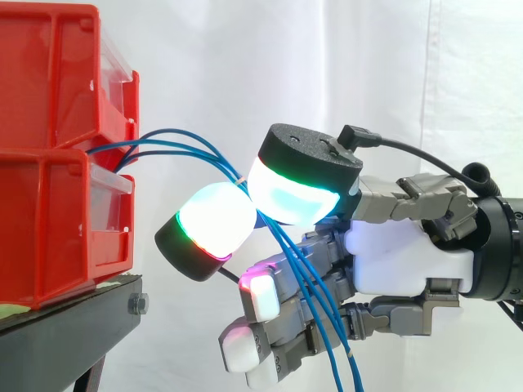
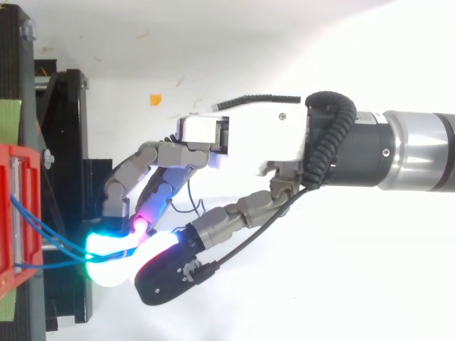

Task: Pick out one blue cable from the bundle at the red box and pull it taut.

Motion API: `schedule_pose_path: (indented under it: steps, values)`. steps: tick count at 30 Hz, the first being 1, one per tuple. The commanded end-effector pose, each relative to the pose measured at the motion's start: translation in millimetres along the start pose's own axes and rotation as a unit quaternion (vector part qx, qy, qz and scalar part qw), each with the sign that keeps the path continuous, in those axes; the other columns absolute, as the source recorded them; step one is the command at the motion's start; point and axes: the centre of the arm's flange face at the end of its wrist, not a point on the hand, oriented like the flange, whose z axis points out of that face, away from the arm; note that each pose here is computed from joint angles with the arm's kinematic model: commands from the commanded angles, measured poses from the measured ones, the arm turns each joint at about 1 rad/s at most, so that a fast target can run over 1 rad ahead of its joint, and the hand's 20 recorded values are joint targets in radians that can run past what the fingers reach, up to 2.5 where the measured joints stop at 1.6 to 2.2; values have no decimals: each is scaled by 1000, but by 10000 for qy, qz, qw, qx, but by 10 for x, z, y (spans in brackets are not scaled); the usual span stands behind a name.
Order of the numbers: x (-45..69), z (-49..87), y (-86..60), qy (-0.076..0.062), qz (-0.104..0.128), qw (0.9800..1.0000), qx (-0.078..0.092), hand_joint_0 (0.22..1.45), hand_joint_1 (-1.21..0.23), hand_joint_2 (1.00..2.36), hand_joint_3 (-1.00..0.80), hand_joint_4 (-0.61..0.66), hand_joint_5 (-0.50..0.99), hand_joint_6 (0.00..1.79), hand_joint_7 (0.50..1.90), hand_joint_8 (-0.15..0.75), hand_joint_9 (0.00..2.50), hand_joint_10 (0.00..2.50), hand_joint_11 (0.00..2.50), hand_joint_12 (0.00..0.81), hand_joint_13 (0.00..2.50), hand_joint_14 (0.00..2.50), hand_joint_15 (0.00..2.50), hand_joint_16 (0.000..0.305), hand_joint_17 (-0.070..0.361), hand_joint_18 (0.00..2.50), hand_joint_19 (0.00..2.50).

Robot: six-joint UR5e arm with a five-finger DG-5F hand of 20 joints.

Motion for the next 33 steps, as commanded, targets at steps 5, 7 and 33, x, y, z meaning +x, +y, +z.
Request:
schedule_pose_path:
  steps: [5,7,33]
  values:
    - [-121,-15,15,168,123,9998,54,615,-663,1022,-269,-53,-144,965,630,206,989,22,617,295,874,15,363,35,79,638,499]
    - [-183,-6,59,250,119,9996,90,614,-661,1022,-269,-54,-144,965,627,206,988,22,618,295,874,15,364,35,79,637,499]
    - [-709,47,468,371,-134,9986,344,625,-648,1006,-449,-50,-149,958,619,192,964,25,622,293,860,15,375,35,79,630,500]
